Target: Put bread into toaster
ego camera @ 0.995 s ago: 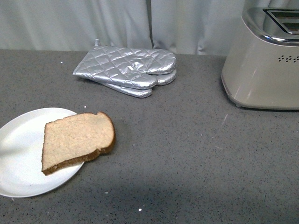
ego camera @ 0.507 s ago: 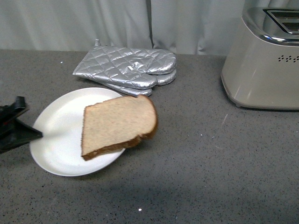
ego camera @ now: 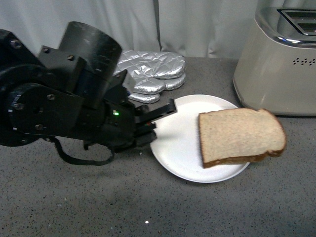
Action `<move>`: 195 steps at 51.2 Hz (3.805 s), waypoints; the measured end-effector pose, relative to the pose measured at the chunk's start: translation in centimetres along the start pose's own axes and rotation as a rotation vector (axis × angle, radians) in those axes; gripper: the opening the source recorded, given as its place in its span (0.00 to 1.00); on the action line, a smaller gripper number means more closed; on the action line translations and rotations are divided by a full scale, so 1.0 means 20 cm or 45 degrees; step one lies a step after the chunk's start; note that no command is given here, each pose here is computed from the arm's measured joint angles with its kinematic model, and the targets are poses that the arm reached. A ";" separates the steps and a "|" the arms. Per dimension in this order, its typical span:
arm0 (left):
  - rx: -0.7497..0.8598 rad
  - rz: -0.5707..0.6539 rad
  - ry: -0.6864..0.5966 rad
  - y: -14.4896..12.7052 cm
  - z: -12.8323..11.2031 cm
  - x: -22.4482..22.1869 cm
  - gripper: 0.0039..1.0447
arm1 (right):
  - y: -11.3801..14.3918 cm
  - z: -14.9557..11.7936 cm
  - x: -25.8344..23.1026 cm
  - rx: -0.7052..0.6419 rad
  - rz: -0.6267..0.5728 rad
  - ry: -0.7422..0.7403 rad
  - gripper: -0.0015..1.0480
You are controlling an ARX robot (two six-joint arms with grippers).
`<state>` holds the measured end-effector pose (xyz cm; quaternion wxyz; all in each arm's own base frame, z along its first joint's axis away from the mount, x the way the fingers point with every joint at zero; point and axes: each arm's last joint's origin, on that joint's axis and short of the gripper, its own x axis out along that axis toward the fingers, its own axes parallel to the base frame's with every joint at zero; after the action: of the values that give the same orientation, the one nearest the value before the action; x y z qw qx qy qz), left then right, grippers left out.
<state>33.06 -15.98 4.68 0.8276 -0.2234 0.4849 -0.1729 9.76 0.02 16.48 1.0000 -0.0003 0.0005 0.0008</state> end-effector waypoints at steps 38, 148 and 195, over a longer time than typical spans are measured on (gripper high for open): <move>-0.299 0.181 -0.441 0.62 -0.11 -0.77 0.89 | 0.00 0.00 0.00 0.000 -0.001 0.000 0.91; 0.599 0.463 -1.321 0.27 -0.61 -1.39 0.94 | 0.04 -0.52 0.38 0.802 -0.448 0.797 0.91; 0.598 0.464 -1.321 0.27 -0.61 -1.39 0.94 | 0.18 -0.72 0.64 1.015 -0.449 0.837 0.91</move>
<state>9.73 0.03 16.66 1.0000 -0.0029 -0.0033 0.0008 22.54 3.57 2.14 0.8547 0.3786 0.3132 -0.1674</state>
